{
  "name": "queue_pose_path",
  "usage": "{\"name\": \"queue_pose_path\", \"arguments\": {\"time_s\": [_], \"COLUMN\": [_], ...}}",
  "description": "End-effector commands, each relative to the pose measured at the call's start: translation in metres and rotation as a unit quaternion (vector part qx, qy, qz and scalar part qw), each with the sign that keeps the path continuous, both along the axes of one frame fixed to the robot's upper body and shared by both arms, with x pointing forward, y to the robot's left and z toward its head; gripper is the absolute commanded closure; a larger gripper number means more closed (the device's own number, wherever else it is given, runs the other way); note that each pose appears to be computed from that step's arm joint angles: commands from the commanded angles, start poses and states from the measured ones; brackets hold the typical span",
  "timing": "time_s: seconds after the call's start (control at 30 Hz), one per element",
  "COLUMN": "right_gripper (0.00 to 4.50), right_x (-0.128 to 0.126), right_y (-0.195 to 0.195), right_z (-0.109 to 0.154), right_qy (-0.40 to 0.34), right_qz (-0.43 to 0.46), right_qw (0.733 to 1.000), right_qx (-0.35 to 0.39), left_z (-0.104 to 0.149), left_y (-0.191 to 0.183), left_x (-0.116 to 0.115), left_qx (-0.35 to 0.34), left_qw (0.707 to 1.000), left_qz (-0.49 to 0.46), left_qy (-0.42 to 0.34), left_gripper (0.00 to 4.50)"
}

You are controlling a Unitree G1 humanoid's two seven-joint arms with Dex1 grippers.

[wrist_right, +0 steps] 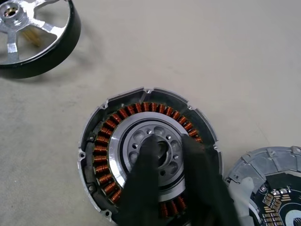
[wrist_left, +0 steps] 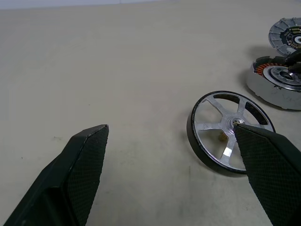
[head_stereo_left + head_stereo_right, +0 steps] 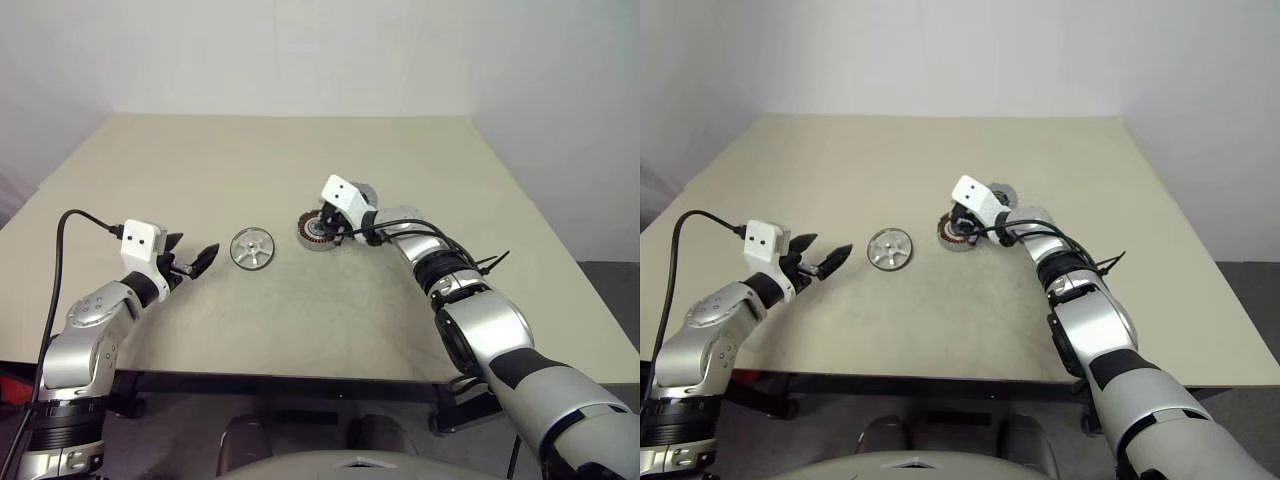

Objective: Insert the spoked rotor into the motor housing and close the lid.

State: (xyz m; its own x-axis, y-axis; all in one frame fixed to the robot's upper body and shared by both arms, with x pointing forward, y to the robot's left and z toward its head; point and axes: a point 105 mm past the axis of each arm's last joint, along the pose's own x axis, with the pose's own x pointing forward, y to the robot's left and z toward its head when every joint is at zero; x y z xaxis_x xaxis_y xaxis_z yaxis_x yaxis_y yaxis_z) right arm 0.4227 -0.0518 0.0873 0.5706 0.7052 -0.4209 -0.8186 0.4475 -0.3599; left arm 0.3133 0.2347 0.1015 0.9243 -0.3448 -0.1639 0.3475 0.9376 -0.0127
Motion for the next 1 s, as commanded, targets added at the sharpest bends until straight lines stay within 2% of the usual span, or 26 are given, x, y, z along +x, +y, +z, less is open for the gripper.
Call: {"name": "queue_pose_path", "arguments": {"time_s": [0.03, 0.33, 0.57, 0.7, 0.8, 1.0], "right_gripper": [4.48, 4.48, 4.48, 4.48, 4.48, 4.48], "right_x": [0.008, 0.007, -0.003, -0.006, -0.003, 0.008], "right_y": [0.003, 0.005, 0.014, 0.016, 0.014, 0.009], "right_z": [0.020, 0.015, -0.011, -0.016, -0.012, 0.020], "right_qy": [-0.027, -0.022, 0.009, 0.014, 0.009, -0.035], "right_qz": [-0.005, -0.009, -0.006, -0.005, -0.012, -0.011], "right_qw": [1.000, 1.000, 1.000, 1.000, 1.000, 0.999], "right_qx": [0.014, 0.012, 0.001, -0.002, 0.002, 0.023], "left_z": [0.016, 0.016, 0.016, 0.016, 0.015, 0.015], "left_y": [0.000, 0.000, 0.002, 0.003, 0.002, 0.001], "left_x": [0.003, 0.003, 0.003, 0.002, 0.002, 0.002], "left_qx": [0.008, 0.011, 0.012, 0.013, 0.012, 0.010], "left_qw": [1.000, 0.999, 0.999, 0.999, 0.999, 1.000], "left_qz": [-0.003, -0.002, 0.001, 0.002, 0.003, 0.002], "left_qy": [-0.030, -0.031, -0.032, -0.031, -0.030, -0.030], "left_gripper": [0.00, 0.00, 0.00, 0.00, 0.00, 0.00]}}
